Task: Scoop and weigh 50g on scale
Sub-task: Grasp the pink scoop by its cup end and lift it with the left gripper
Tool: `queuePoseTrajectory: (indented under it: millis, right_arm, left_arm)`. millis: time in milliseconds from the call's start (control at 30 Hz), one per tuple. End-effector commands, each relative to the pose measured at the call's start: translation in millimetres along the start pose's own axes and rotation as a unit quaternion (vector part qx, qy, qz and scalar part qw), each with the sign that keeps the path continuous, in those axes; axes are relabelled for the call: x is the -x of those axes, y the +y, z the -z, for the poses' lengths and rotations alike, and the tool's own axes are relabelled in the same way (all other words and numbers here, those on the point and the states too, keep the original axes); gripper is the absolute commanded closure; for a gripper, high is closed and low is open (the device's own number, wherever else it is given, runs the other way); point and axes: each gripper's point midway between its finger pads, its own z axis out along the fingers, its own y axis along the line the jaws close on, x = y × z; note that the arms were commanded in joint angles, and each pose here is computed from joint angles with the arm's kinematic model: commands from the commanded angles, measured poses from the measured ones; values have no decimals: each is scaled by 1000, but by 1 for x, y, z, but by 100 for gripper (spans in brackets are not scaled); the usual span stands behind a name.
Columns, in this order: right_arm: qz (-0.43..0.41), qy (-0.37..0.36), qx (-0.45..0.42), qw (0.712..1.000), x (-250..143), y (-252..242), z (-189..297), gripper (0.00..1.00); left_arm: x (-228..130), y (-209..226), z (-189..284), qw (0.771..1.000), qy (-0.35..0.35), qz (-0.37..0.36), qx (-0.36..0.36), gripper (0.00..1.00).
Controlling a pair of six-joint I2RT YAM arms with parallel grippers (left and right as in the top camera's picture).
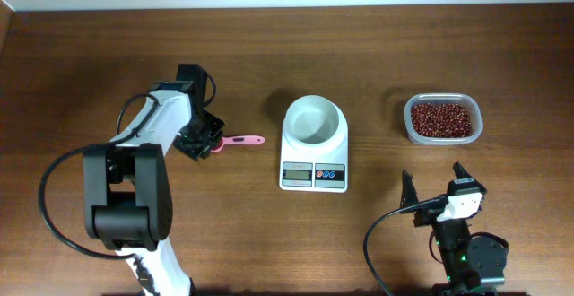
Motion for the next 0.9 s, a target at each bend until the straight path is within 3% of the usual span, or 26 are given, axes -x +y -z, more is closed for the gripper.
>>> queuePoseTrajectory:
  millis: [0, 367, 633, 700, 767, 867]
  right_arm:
    - [-2, 1, -5, 1000, -3, -2, 0, 1]
    - [-2, 1, -5, 1000, -3, -2, 0, 1]
    - [-2, 1, -5, 1000, -3, -2, 0, 1]
    - [-2, 1, -5, 1000, -3, -2, 0, 1]
    - [-2, 1, -5, 1000, -3, -2, 0, 1]
    - [-2, 1, -5, 1000, -3, -2, 0, 1]
  left_arm:
    - [-8, -2, -8, 1000, 3, -3, 9, 78]
    - [-2, -4, -8, 998, -51, -8, 29, 74]
    - [-5, 2, -14, 998, -51, 14, 34, 80]
    - [-9, 10, -23, 998, -47, 30, 42, 83]
    - [-11, 15, -28, 998, -44, 30, 46, 98]
    - [-12, 16, -28, 998, -44, 29, 47, 100]
